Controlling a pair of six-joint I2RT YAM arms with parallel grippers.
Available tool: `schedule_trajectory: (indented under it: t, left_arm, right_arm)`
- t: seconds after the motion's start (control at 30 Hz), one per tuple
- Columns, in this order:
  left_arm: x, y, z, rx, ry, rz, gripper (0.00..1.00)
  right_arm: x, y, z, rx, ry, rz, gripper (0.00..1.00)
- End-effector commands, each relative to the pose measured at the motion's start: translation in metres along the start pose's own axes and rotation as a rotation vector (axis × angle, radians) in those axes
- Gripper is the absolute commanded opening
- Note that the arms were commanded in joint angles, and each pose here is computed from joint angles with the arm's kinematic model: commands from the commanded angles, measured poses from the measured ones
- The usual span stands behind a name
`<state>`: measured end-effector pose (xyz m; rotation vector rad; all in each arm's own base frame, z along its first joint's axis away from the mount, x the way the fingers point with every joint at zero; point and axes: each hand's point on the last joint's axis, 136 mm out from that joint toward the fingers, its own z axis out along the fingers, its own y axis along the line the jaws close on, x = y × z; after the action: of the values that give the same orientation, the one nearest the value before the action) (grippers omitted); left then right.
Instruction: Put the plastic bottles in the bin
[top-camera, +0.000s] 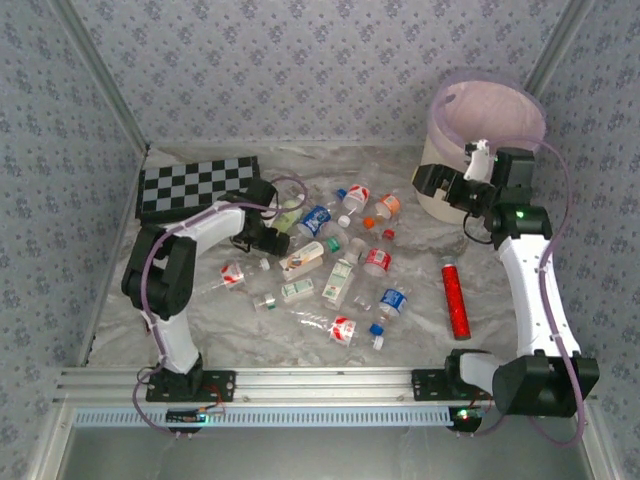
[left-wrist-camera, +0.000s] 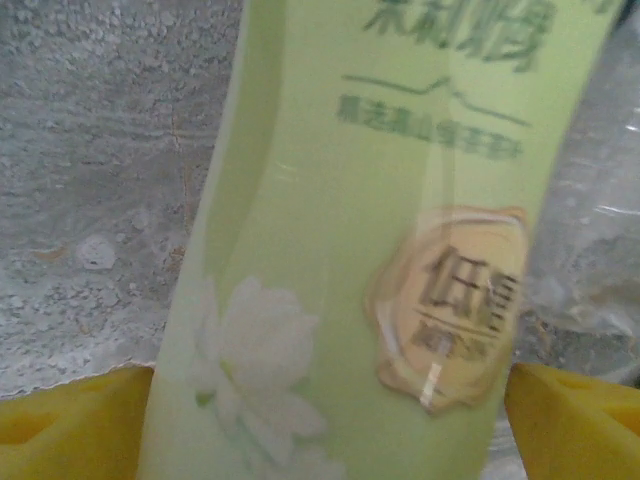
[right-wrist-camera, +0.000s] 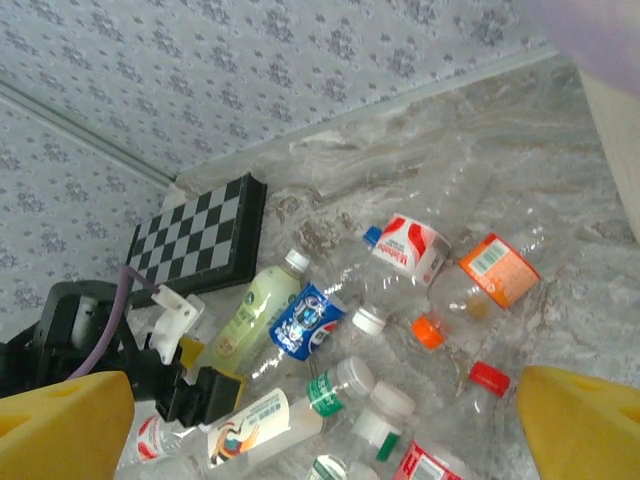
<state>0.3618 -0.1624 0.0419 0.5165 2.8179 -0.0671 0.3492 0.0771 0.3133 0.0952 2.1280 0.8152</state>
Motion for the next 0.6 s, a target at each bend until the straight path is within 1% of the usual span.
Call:
schedule_trajectory:
  t: [0.0, 0.1, 0.23, 0.47, 0.57]
  left_arm:
    - [-0.009, 0.000, 0.003, 0.004, -0.010, 0.012, 0.83]
    - [-0.010, 0.000, 0.003, 0.000, -0.004, 0.006, 0.75]
    - [-0.014, 0.005, -0.004, -0.024, -0.021, 0.008, 0.60]
    - [-0.028, 0.014, -0.042, -0.066, -0.100, 0.009, 0.58]
    - [-0.035, 0.017, -0.069, -0.078, -0.159, -0.002, 0.57]
  right_arm:
    - [0.027, -0.007, 0.000, -0.005, 0.057, 0.030, 1.00]
    - [0.036, -0.008, 0.000, -0.009, 0.066, 0.037, 1.00]
    - [0.043, -0.007, 0.003, -0.014, 0.081, 0.031, 1.00]
    - [0.054, 0.004, 0.011, -0.082, 0.121, 0.088, 1.00]
    - [0.057, 0.018, 0.015, -0.140, 0.129, 0.072, 1.00]
